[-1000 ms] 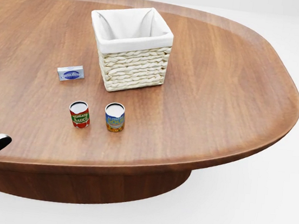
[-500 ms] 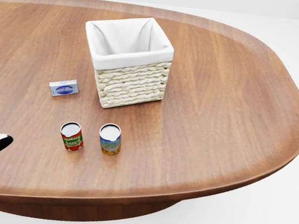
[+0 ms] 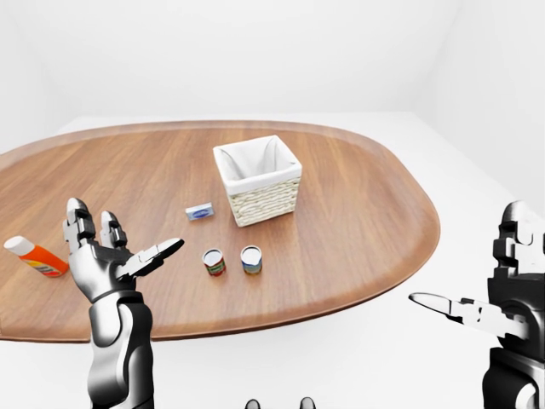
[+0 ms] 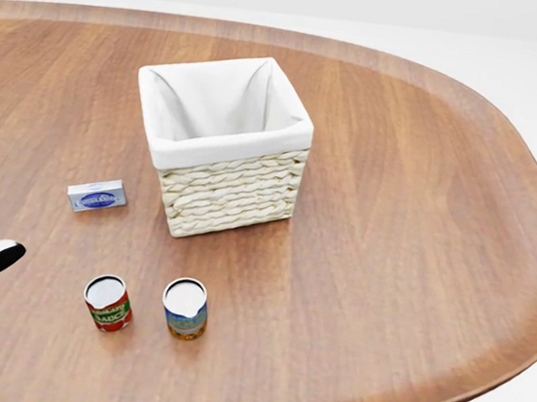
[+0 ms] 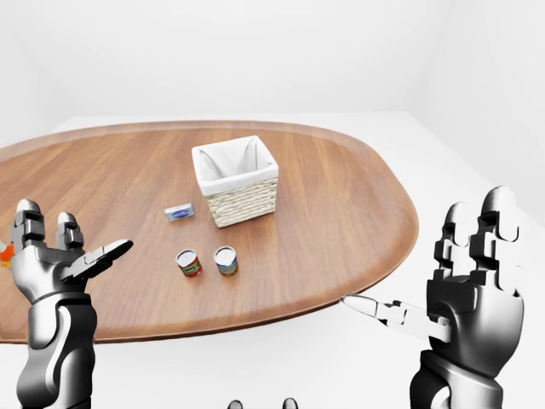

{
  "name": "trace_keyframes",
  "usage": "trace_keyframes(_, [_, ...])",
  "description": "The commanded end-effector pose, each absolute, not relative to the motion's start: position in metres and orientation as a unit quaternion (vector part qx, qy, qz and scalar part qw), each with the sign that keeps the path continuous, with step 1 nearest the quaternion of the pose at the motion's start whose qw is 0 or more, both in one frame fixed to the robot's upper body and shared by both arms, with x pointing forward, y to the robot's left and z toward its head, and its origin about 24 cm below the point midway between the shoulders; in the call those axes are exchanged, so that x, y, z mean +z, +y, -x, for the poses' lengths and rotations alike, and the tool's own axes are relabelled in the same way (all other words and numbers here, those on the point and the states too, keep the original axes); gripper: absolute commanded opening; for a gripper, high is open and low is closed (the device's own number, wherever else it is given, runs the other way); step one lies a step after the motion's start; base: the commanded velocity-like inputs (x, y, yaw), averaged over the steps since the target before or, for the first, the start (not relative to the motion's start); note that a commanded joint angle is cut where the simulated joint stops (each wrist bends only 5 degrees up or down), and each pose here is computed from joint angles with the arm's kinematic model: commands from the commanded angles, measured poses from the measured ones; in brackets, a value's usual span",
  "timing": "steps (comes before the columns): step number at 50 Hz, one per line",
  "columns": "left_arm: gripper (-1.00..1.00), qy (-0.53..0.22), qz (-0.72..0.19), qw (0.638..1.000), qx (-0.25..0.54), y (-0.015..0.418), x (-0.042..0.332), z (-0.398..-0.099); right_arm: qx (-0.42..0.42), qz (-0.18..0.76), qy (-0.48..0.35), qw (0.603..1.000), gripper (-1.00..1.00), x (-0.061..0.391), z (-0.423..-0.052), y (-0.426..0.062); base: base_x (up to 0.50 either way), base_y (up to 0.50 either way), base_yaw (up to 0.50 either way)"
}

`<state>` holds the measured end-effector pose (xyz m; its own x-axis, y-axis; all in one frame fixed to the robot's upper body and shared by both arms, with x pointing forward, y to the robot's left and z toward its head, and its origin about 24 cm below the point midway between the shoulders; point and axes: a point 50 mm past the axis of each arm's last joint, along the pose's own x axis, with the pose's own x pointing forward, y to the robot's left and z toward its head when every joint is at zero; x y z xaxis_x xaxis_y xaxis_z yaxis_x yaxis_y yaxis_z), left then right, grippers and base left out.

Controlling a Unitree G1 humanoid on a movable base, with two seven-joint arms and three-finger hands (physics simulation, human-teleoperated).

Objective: Pick up the tomato sauce, and put it in the basket.

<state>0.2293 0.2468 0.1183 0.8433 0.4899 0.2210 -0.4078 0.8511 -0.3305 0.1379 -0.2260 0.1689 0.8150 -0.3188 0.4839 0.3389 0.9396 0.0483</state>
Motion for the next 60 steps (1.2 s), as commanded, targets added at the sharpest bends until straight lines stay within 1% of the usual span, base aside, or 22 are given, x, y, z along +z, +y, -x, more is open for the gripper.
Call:
trace_keyframes(1, [1.0,-0.15,0.136,0.95,0.236,0.247,0.118,-0.23,-0.173,0.02,-0.243,0.954,1.0,0.166,-0.139,-0.226,0.32,0.0,0.0])
trace_keyframes(36, [1.0,-0.147,0.134,0.952,0.234,0.245,0.117,-0.23,-0.178,0.01,-0.24,0.954,1.0,0.164,-0.137,-0.227,0.31,0.0,0.0])
trace_keyframes(37, [1.0,-0.12,0.104,0.959,0.236,0.244,0.108,-0.236,-0.179,0.011,-0.242,0.954,1.0,0.165,-0.136,-0.228,0.0,0.0,0.0])
trace_keyframes(39, [1.0,-0.089,0.075,0.967,0.226,0.241,0.097,-0.249,-0.179,0.01,-0.24,0.954,1.0,0.164,-0.136,-0.228,0.0,0.0,0.0])
trace_keyframes(40, [1.0,-0.083,0.092,0.968,0.22,0.239,0.092,-0.249,-0.178,0.01,-0.238,0.955,1.0,0.163,-0.137,-0.228,0.0,0.0,0.0])
trace_keyframes(41, [1.0,-0.093,0.104,0.969,0.206,0.236,0.092,-0.247,-0.177,0.013,-0.239,0.955,1.0,0.164,-0.138,-0.227,0.0,0.0,0.0])
trace_keyframes(43, [1.0,-0.086,0.055,0.975,0.198,0.225,0.086,-0.25,-0.175,0.014,-0.24,0.955,1.0,0.164,-0.139,-0.226,0.0,0.0,0.0])
trace_keyframes(45, [1.0,-0.06,0.01,0.982,0.181,0.218,0.077,-0.256,-0.176,0.013,-0.242,0.954,1.0,0.165,-0.137,-0.227,0.0,0.0,0.0])
trace_keyframes(47, [1.0,-0.043,-0.005,0.985,0.168,0.214,0.071,-0.26,-0.177,0.013,-0.242,0.954,1.0,0.165,-0.137,-0.228,0.0,0.0,0.0])
trace_keyframes(48, [1.0,-0.033,-0.03,0.986,0.162,0.212,0.068,-0.262,-0.176,0.012,-0.24,0.955,1.0,0.164,-0.138,-0.227,0.0,0.0,0.0])
trace_keyframes(52, [1.0,-0.042,-0.123,0.982,0.136,0.196,0.06,-0.26,-0.176,0.014,-0.243,0.954,1.0,0.166,-0.138,-0.227,0.0,0.0,0.0])
trace_keyframes(53, [1.0,-0.04,-0.165,0.978,0.122,0.188,0.055,-0.258,-0.176,0.015,-0.245,0.953,1.0,0.166,-0.138,-0.227,0.0,0.0,0.0])
trace_keyframes(55, [1.0,-0.033,-0.206,0.972,0.108,0.183,0.047,-0.258,-0.176,0.014,-0.243,0.954,1.0,0.166,-0.137,-0.227,0.0,0.0,0.0])
trace_keyframes(57, [1.0,-0.021,-0.287,0.953,0.091,0.176,0.032,-0.258,-0.176,0.013,-0.241,0.954,1.0,0.165,-0.138,-0.227,0.0,0.0,0.0])
trace_keyframes(60, [1.0,-0.014,-0.345,0.935,0.084,0.172,0.023,-0.256,-0.177,0.013,-0.241,0.954,1.0,0.165,-0.138,-0.227,0.0,0.0,0.0])
